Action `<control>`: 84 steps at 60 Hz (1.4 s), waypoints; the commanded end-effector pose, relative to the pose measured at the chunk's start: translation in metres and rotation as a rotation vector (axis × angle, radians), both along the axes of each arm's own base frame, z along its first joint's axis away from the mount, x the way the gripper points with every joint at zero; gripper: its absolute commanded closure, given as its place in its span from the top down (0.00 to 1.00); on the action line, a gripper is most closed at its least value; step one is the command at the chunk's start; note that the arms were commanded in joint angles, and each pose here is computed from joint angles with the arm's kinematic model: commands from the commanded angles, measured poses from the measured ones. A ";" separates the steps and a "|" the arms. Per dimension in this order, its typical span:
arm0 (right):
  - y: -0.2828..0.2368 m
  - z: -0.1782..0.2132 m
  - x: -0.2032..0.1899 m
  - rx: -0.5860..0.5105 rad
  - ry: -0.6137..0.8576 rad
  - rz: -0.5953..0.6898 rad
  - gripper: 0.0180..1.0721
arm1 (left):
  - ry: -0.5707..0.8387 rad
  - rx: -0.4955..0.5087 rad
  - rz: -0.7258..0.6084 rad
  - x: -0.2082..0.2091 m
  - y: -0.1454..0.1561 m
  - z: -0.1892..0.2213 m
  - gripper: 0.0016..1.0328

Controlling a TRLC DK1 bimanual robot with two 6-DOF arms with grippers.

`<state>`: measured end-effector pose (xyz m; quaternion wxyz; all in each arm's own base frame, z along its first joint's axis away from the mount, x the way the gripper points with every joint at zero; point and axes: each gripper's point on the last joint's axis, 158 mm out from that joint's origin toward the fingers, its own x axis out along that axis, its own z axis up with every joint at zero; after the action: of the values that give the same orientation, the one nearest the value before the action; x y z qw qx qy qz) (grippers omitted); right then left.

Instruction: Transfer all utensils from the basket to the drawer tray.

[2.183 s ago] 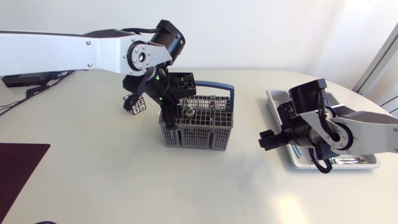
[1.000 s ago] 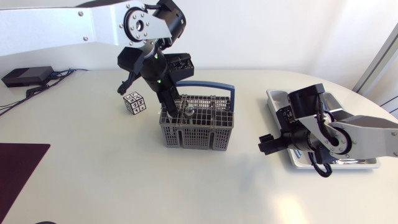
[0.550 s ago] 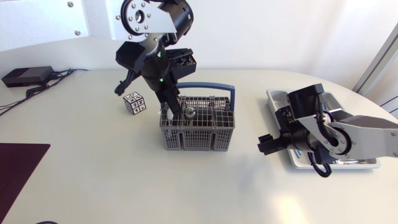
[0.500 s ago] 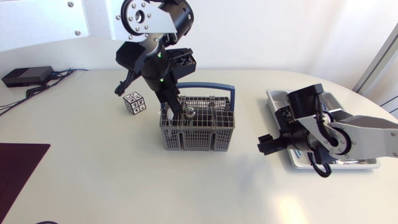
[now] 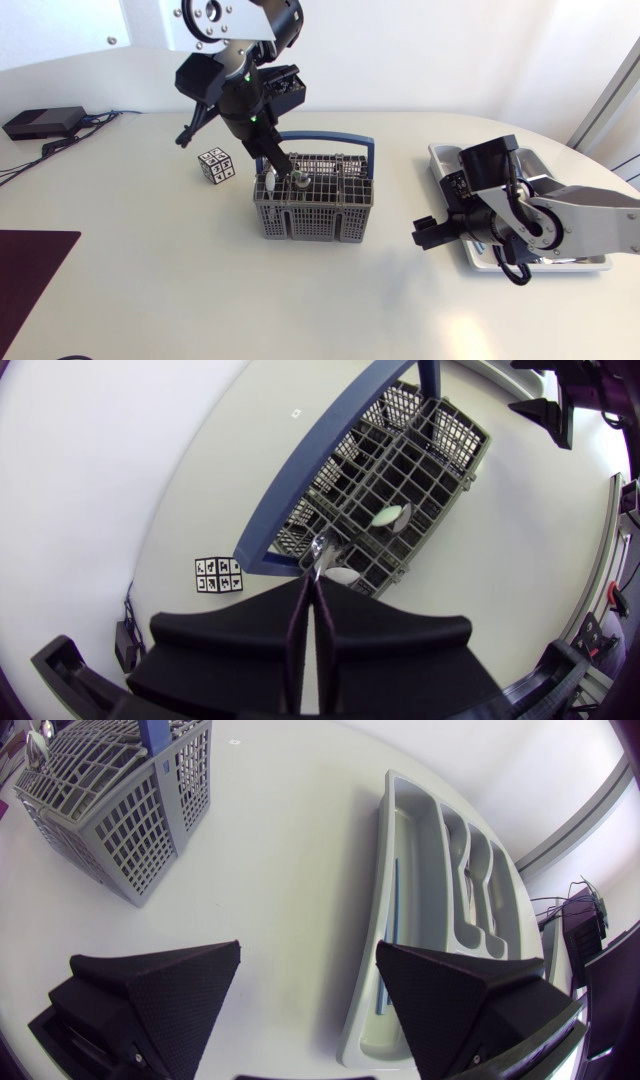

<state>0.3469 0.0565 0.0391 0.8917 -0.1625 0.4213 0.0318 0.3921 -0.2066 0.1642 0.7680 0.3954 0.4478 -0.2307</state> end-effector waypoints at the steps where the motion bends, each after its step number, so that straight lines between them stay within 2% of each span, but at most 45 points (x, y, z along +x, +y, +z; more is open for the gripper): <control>1: 0.001 -0.009 -0.005 -0.016 0.018 0.013 0.93 | -0.034 -0.029 0.060 0.002 0.006 0.019 0.03; 11: 0.000 -0.010 -0.006 -0.019 0.021 0.013 0.93 | -0.028 -0.051 0.105 -0.007 0.008 0.023 0.03; 26: 0.002 -0.011 -0.006 -0.020 0.021 0.015 0.93 | -0.133 -0.033 0.165 -0.015 0.017 0.048 0.03; 38: 0.001 -0.010 -0.006 -0.019 0.019 0.012 0.93 | -0.182 -0.015 0.163 -0.027 0.017 0.058 0.03; 50: 0.013 0.025 -0.004 0.000 -0.102 0.087 0.93 | -0.275 -0.142 0.155 -0.042 0.016 0.113 0.03; 55: 0.030 0.049 -0.006 0.047 -0.161 0.198 0.93 | -0.268 -0.198 0.141 -0.050 0.009 0.122 0.03; 59: 0.041 0.079 -0.011 0.085 -0.245 0.268 0.93 | -0.243 -0.260 0.121 -0.058 -0.001 0.128 0.03; 67: 0.066 0.121 -0.038 0.114 -0.352 0.390 0.93 | -0.083 -0.435 0.070 -0.080 -0.040 0.117 0.03; 75: 0.092 0.141 -0.061 0.126 -0.427 0.520 0.93 | 0.067 -0.497 0.040 -0.090 -0.067 0.092 0.03; 84: 0.126 0.142 -0.090 0.119 -0.451 0.680 0.92 | 0.216 -0.539 0.012 -0.099 -0.092 0.067 0.03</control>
<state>0.2750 0.1680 0.1959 0.9263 -0.2128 0.1378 0.2786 0.2921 -0.2879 0.2426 0.8062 0.1675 0.4292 -0.3712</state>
